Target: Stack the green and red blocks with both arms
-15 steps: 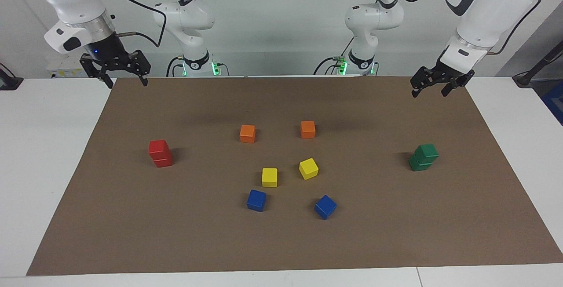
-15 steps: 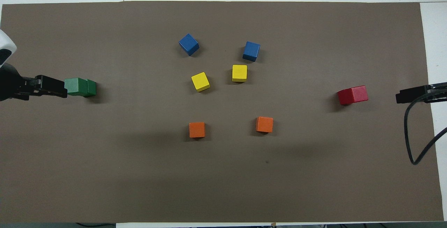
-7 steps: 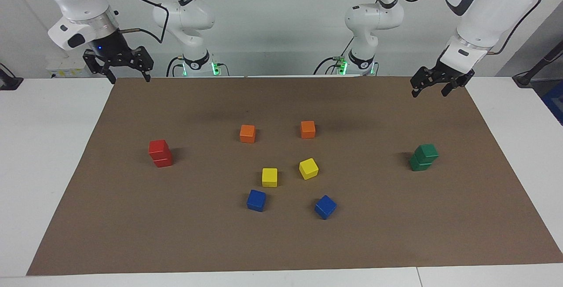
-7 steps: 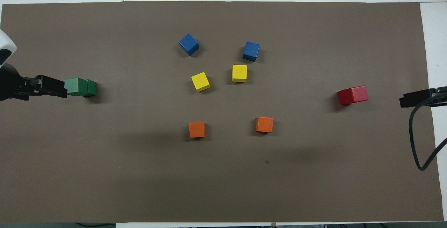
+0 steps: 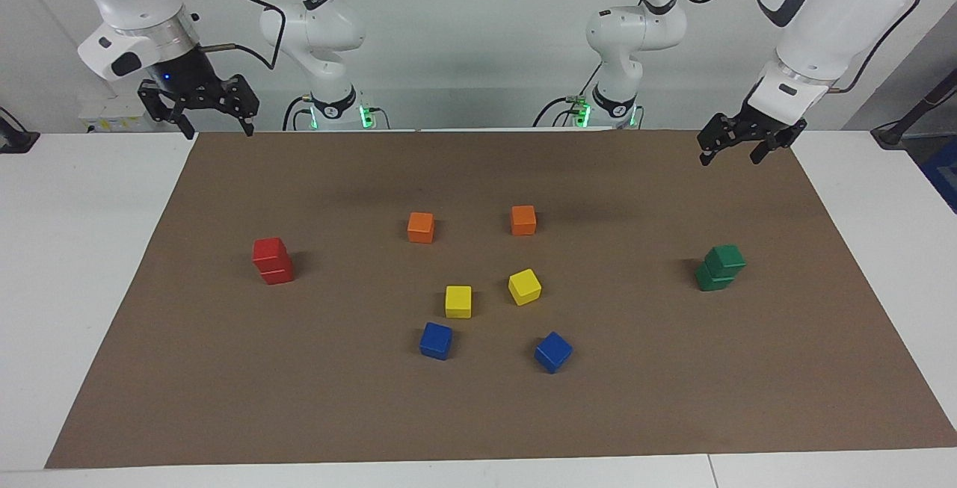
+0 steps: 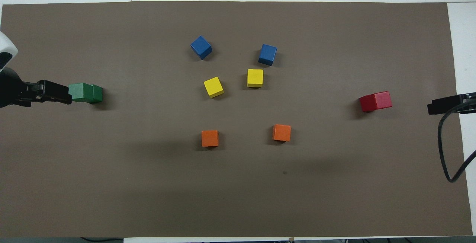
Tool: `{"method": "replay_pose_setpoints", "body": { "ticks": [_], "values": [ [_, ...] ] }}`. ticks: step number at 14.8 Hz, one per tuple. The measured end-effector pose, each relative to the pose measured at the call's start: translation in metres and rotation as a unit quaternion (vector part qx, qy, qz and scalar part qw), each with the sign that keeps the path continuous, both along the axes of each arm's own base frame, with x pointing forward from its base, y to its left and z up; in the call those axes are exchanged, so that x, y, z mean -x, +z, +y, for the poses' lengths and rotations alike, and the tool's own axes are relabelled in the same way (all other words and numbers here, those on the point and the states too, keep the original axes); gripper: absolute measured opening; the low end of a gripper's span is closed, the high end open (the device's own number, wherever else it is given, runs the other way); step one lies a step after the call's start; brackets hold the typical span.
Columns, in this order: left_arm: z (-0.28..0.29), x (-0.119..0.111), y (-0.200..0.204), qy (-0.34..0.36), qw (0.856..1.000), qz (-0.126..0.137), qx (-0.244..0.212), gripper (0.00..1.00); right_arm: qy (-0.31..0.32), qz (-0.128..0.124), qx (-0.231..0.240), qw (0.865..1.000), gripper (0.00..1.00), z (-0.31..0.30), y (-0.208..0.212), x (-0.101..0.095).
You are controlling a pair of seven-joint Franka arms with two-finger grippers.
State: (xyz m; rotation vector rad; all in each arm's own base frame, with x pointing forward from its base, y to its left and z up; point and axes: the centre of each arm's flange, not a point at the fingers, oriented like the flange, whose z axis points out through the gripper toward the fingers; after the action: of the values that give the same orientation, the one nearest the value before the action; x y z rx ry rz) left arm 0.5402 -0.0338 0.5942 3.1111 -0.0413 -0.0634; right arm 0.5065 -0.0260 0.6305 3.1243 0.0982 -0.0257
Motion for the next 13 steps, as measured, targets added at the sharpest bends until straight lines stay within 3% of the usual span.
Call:
{"method": "replay_pose_setpoints", "body": {
  "ticks": [7, 13],
  "values": [
    [0.0, 0.0, 0.0, 0.0, 1.0, 0.0, 0.0, 1.0, 0.0, 0.001, 0.002, 1.0, 1.0, -0.001, 0.002, -0.014],
    [0.0, 0.0, 0.0, 0.0, 1.0, 0.0, 0.0, 1.0, -0.003, 0.002, 0.002, 1.0, 1.0, -0.003, 0.005, -0.014]
  ]
}}
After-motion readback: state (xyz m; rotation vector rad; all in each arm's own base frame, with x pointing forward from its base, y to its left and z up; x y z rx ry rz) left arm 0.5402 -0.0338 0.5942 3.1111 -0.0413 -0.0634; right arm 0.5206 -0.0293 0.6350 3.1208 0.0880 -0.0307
